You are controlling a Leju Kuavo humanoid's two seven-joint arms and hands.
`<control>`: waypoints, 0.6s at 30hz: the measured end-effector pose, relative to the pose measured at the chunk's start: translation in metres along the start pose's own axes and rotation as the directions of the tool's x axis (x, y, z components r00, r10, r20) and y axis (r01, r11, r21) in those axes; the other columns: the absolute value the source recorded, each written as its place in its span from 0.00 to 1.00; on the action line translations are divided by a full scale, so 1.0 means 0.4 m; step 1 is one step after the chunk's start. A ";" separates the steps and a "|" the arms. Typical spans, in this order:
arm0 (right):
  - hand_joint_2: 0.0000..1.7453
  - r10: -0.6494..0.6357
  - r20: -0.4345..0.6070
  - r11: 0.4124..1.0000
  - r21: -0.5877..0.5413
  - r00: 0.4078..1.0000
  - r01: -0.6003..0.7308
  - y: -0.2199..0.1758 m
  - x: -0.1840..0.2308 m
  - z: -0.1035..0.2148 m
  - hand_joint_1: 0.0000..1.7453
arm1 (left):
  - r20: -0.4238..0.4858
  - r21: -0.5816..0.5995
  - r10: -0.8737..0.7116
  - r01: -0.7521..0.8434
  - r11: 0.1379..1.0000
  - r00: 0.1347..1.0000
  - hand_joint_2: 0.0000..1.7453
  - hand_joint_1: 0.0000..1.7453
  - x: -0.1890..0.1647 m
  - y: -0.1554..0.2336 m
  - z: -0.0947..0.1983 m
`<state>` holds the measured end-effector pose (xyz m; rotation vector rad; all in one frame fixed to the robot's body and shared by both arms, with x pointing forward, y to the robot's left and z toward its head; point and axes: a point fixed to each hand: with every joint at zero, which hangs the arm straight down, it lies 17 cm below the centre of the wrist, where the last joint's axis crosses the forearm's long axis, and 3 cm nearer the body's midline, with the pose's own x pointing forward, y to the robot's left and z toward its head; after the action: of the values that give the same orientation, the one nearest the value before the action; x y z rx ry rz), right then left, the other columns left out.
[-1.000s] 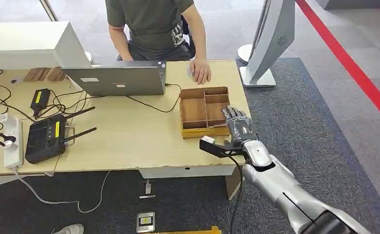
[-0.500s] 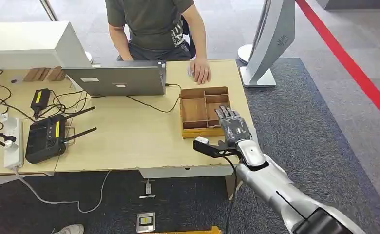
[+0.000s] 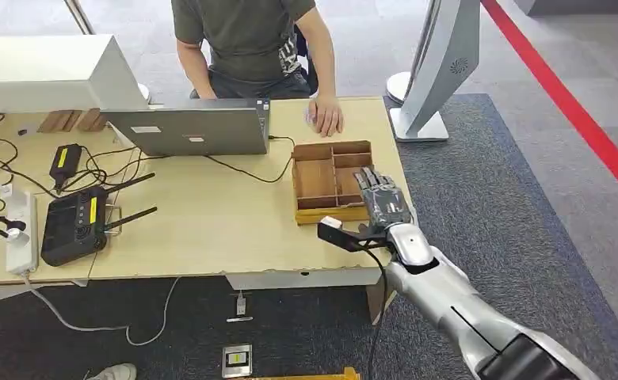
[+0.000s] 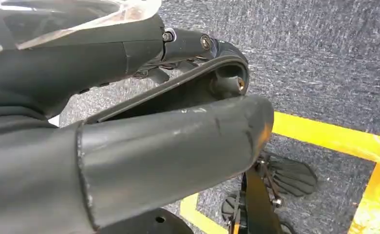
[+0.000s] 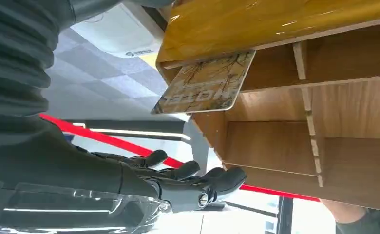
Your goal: Pass the card to the sensor for recognition and then transmit it.
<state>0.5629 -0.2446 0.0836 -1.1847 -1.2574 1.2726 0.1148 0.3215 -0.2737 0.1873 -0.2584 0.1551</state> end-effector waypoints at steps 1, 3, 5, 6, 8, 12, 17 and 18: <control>1.00 0.002 -0.002 1.000 0.001 1.000 -0.002 0.002 -0.005 0.001 0.00 | 0.001 -0.002 -0.002 0.002 1.000 1.000 0.00 0.00 0.000 -0.001 0.000; 1.00 0.004 -0.004 1.000 0.004 1.000 -0.004 0.006 -0.008 0.003 0.00 | 0.001 -0.006 -0.003 0.003 1.000 1.000 0.00 0.00 0.000 -0.003 0.000; 1.00 0.005 -0.005 1.000 0.006 1.000 -0.005 0.008 -0.011 0.005 0.00 | 0.002 -0.008 -0.004 0.004 1.000 1.000 0.00 0.00 0.001 -0.004 0.001; 1.00 0.006 -0.006 1.000 0.007 1.000 -0.006 0.010 -0.013 0.006 0.00 | 0.002 -0.009 -0.004 0.004 1.000 1.000 0.00 0.00 0.001 -0.004 0.001; 1.00 0.014 -0.005 1.000 0.011 1.000 -0.014 0.013 -0.015 0.007 0.00 | 0.002 -0.010 -0.004 0.004 1.000 1.000 0.00 0.00 0.001 -0.005 0.001; 1.00 0.022 -0.007 1.000 0.013 1.000 -0.022 0.015 -0.022 0.008 0.00 | 0.002 -0.010 -0.004 0.004 1.000 1.000 0.00 0.00 0.001 -0.005 0.001; 1.00 0.026 -0.007 1.000 0.017 1.000 -0.026 0.018 -0.023 0.009 0.00 | 0.002 -0.010 -0.005 0.005 1.000 1.000 0.00 0.00 0.001 -0.005 0.001; 1.00 0.028 -0.006 0.999 0.018 1.000 -0.028 0.018 -0.023 0.010 0.00 | 0.002 -0.010 -0.006 0.006 1.000 1.000 0.00 0.00 0.001 -0.005 0.001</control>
<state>0.5597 -0.2542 0.0764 -1.1964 -1.2268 1.2966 0.1154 0.3197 -0.2737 0.1783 -0.2608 0.1474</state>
